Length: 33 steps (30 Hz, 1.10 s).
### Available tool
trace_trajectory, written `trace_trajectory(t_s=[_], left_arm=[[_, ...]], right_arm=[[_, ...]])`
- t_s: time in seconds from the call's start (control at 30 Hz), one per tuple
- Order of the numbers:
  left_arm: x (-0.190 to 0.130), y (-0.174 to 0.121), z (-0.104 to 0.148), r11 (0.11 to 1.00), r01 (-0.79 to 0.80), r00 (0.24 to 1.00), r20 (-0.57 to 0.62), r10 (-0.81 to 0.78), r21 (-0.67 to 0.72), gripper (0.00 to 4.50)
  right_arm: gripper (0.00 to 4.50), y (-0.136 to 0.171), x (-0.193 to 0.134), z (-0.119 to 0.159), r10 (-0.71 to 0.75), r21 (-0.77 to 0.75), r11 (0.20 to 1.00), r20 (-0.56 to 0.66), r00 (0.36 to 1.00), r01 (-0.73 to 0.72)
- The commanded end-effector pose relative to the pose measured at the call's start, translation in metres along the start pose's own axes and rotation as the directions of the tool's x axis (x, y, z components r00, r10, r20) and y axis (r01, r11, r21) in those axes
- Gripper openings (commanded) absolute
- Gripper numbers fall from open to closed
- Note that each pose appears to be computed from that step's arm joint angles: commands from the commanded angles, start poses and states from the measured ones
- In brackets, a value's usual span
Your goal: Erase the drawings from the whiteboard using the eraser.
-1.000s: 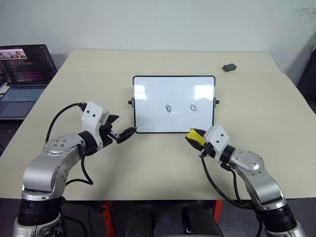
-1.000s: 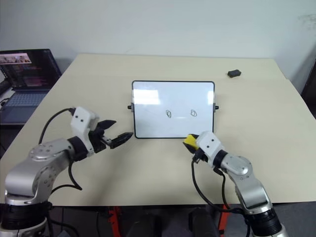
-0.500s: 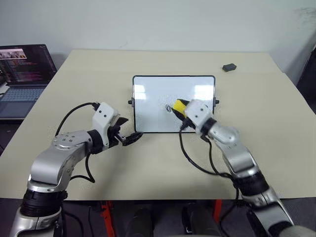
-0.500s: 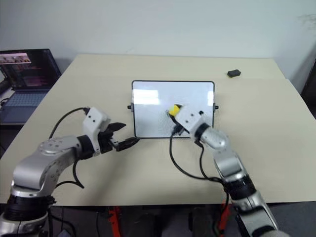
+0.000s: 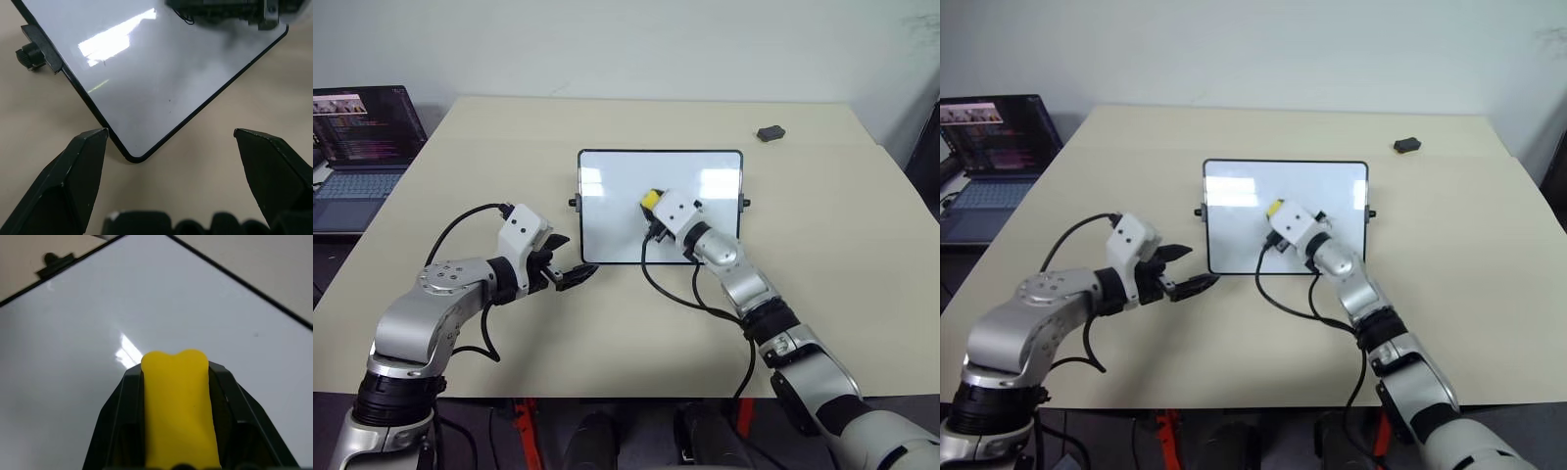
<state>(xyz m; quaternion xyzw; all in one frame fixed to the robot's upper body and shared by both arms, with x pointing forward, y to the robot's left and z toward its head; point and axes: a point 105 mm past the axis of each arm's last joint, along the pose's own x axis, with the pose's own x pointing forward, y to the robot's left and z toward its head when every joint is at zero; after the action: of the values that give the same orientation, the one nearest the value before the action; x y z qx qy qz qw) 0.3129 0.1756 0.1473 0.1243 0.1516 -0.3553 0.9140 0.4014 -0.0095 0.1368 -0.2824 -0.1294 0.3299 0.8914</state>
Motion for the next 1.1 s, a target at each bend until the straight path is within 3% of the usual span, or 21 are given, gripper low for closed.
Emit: trace_trajectory(t_s=[0.03,0.23,0.4,0.53,0.67,0.83,0.97,1.1], left_arm=[[-0.002,0.002,0.012,0.999,-0.005,1.0,0.025,0.004,0.052,4.5],[0.0,0.004,0.014,0.998,-0.001,1.0,0.027,0.0,0.058,4.5],[0.0,0.005,0.013,0.998,-0.001,1.0,0.026,0.0,0.06,4.5],[0.0,0.005,0.012,0.998,-0.001,1.0,0.025,-0.001,0.058,4.5],[-0.001,0.004,0.01,0.999,0.0,1.0,0.022,-0.001,0.055,4.5],[-0.002,0.003,0.008,0.999,0.0,1.0,0.018,-0.001,0.052,4.5],[-0.003,0.004,0.008,0.999,-0.007,1.0,0.017,0.007,0.051,4.5],[-0.005,0.004,0.007,0.999,-0.013,1.0,0.015,0.012,0.048,4.5]], right_arm=[[1.3,0.021,-0.011,-0.031,0.066,0.005,0.998,-0.09,0.994,-0.066],[1.3,0.036,-0.025,-0.046,0.146,-0.018,0.989,-0.133,0.98,-0.15],[1.3,0.011,-0.019,0.023,0.065,-0.021,0.998,0.191,0.979,-0.062],[1.3,-0.015,-0.014,0.057,-0.024,-0.013,0.999,0.306,0.952,0.03],[1.3,-0.034,-0.001,0.054,-0.093,-0.043,0.993,0.25,0.964,0.106],[1.3,-0.037,0.024,0.03,-0.107,-0.102,0.988,0.084,0.991,0.116],[1.3,-0.015,0.029,0.013,-0.029,-0.099,0.995,0.013,1.0,0.03],[1.3,0.025,0.023,-0.005,0.14,-0.099,0.985,-0.033,0.99,-0.143]])
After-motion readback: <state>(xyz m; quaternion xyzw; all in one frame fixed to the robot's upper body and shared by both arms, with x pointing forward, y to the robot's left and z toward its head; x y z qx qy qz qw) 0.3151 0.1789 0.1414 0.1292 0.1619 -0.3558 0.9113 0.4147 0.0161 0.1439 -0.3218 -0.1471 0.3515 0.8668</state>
